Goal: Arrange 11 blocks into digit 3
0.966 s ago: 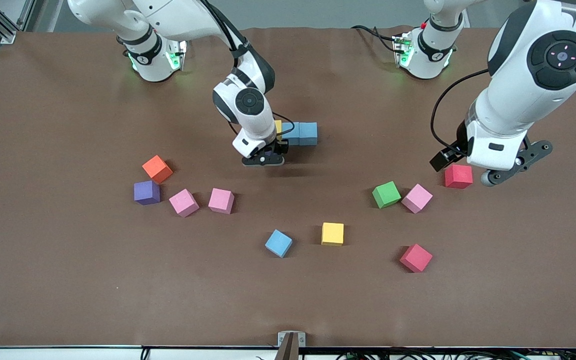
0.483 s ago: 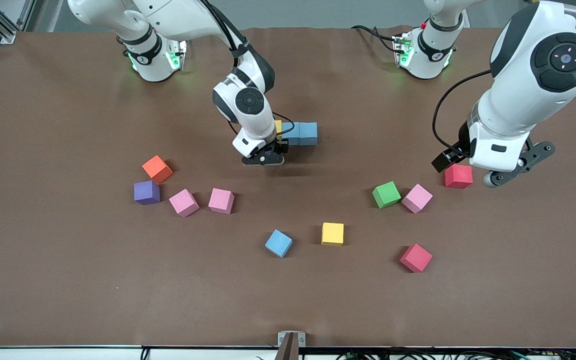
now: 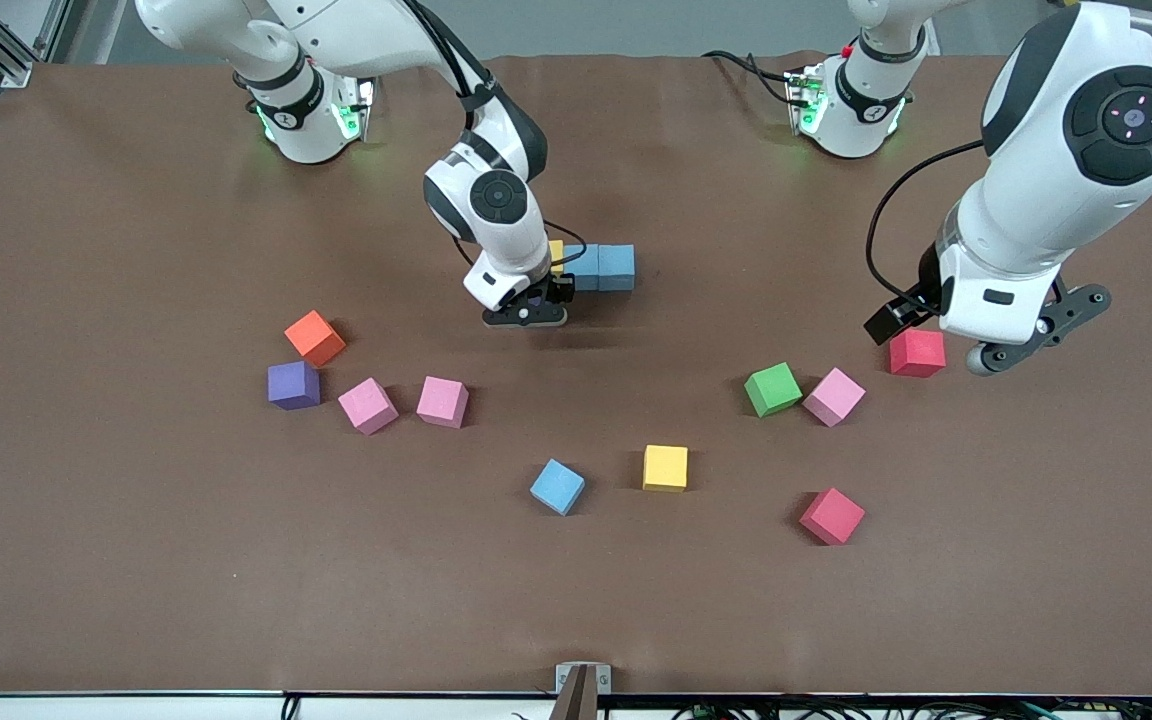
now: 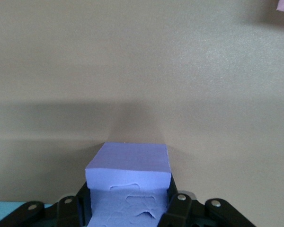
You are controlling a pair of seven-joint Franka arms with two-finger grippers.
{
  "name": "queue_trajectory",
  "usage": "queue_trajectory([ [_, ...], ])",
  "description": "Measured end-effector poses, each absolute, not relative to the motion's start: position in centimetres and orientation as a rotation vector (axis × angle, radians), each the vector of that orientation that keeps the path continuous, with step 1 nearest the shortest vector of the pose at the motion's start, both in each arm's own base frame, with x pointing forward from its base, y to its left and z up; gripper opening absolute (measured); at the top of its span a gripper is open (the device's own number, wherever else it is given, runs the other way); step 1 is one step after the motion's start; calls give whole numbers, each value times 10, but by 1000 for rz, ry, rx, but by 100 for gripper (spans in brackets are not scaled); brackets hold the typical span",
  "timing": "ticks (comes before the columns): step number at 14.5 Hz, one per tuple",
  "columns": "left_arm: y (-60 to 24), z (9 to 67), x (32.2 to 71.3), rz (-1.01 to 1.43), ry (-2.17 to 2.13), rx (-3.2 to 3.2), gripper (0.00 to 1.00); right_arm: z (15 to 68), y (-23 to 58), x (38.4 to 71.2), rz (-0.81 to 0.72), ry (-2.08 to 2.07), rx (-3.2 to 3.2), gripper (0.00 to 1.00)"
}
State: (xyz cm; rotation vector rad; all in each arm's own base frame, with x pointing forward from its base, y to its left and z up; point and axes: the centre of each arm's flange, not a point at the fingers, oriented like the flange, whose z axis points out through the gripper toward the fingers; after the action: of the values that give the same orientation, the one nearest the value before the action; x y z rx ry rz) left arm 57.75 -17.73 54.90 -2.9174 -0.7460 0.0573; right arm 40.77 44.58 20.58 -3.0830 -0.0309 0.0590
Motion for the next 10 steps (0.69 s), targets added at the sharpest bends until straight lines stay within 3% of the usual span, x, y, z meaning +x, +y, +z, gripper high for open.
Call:
queue_trajectory([
  [10, -177, 549, 578, 57, -746, -2917, 100, 206, 448, 402, 59, -6, -3087, 59],
])
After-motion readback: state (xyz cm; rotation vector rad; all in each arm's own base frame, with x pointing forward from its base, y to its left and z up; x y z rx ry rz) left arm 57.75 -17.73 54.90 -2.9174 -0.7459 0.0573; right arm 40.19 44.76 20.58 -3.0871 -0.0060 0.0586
